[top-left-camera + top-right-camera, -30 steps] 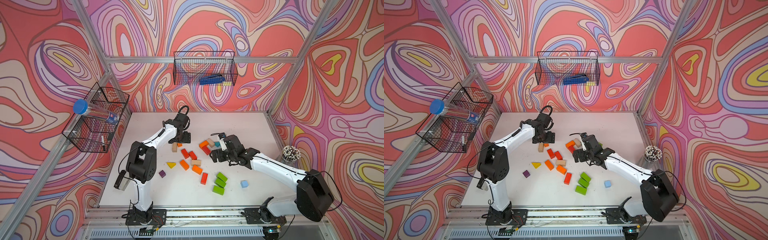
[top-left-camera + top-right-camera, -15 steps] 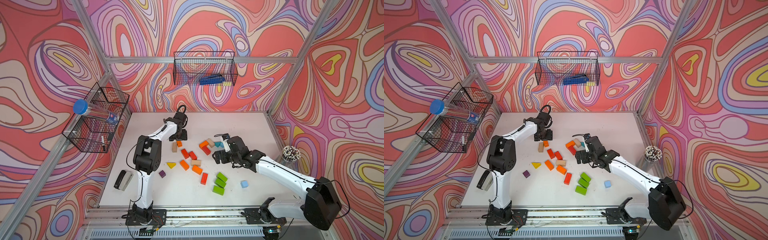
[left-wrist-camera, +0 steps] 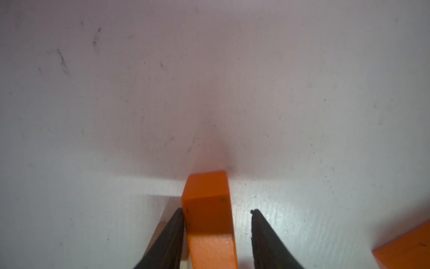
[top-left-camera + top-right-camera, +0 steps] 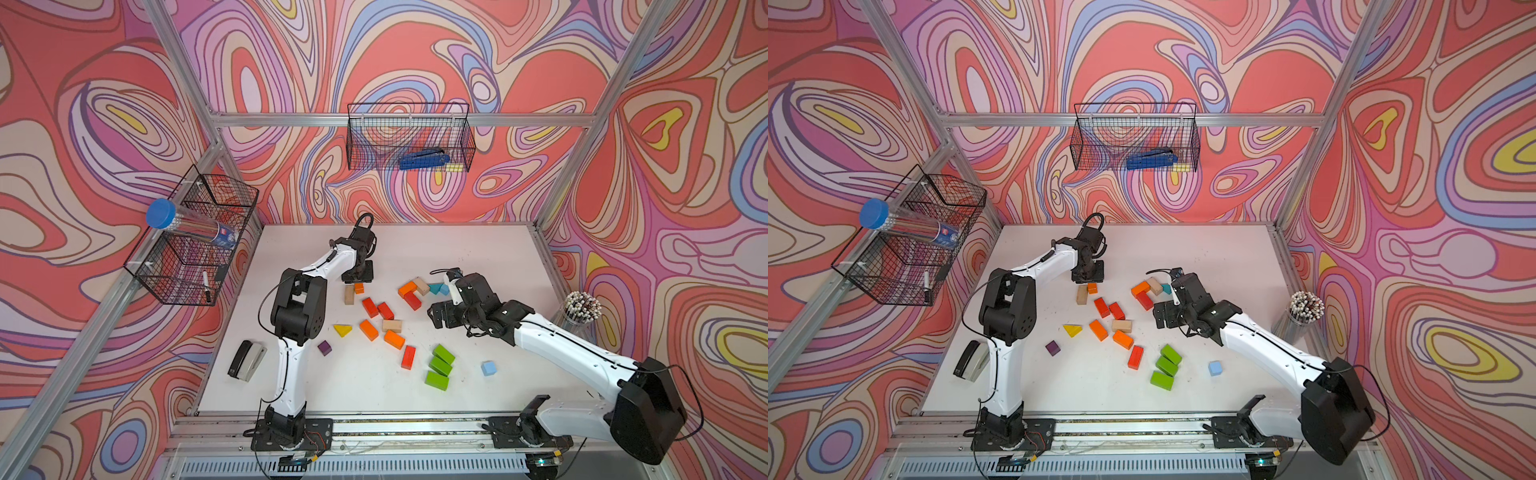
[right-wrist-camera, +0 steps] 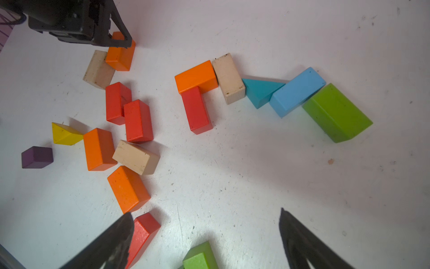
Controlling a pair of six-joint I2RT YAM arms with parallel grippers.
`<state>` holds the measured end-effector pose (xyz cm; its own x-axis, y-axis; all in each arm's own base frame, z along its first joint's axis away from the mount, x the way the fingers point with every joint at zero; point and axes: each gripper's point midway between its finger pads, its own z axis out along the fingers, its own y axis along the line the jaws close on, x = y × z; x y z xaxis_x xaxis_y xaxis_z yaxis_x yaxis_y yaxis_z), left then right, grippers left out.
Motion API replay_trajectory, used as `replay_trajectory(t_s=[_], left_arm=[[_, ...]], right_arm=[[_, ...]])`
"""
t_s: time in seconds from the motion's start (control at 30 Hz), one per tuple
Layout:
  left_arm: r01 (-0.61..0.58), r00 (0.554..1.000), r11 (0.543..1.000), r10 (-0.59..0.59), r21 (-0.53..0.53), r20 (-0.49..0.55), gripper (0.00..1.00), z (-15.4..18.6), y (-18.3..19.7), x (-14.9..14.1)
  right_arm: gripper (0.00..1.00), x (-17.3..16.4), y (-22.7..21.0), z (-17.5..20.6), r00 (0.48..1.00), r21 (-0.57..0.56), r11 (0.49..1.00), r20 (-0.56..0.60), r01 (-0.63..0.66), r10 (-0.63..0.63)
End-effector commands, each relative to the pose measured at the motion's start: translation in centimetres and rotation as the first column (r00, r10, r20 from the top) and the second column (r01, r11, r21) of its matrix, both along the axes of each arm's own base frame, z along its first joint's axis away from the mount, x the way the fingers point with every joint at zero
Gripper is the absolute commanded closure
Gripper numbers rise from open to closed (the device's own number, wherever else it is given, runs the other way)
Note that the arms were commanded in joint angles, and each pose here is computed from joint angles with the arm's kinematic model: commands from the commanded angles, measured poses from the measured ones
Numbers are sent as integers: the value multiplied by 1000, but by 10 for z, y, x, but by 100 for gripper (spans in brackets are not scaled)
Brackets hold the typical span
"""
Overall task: Assemble a heart with building blocks
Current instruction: Pick up the building block from the center of the board.
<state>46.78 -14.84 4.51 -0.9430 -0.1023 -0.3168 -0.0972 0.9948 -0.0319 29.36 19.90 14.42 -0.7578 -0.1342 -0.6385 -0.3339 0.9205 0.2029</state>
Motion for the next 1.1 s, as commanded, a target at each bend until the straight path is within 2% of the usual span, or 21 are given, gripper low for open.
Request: replay_trajectory(t_s=[0.0, 0.3, 0.6, 0.7, 0.9, 1.07], left_arm=[[-13, 1000, 1000, 13, 10, -19, 57, -12, 5, -2], [-2, 999, 999, 3, 36, -33, 58, -20, 9, -6], [25, 1000, 999, -24, 30, -20, 75, -16, 5, -7], [54, 998, 998, -55, 38, 8, 78, -4, 1, -9], [211, 974, 977, -213, 33, 82, 78, 44, -30, -28], [445, 888, 895, -437, -33, 142, 78, 81, -90, -66]], right_arm=[[2, -1, -8, 9, 999, -1, 1000, 24, 31, -31], [2, -4, -15, 24, 998, 1, 999, 53, 45, -45], [2, -11, -19, 39, 995, 36, 998, 81, 53, -56], [2, -15, -22, 44, 995, 37, 998, 82, 53, -56], [2, -31, -30, 58, 996, 58, 997, 70, 52, -56], [2, -45, -47, 71, 992, 45, 992, 43, 116, -118]])
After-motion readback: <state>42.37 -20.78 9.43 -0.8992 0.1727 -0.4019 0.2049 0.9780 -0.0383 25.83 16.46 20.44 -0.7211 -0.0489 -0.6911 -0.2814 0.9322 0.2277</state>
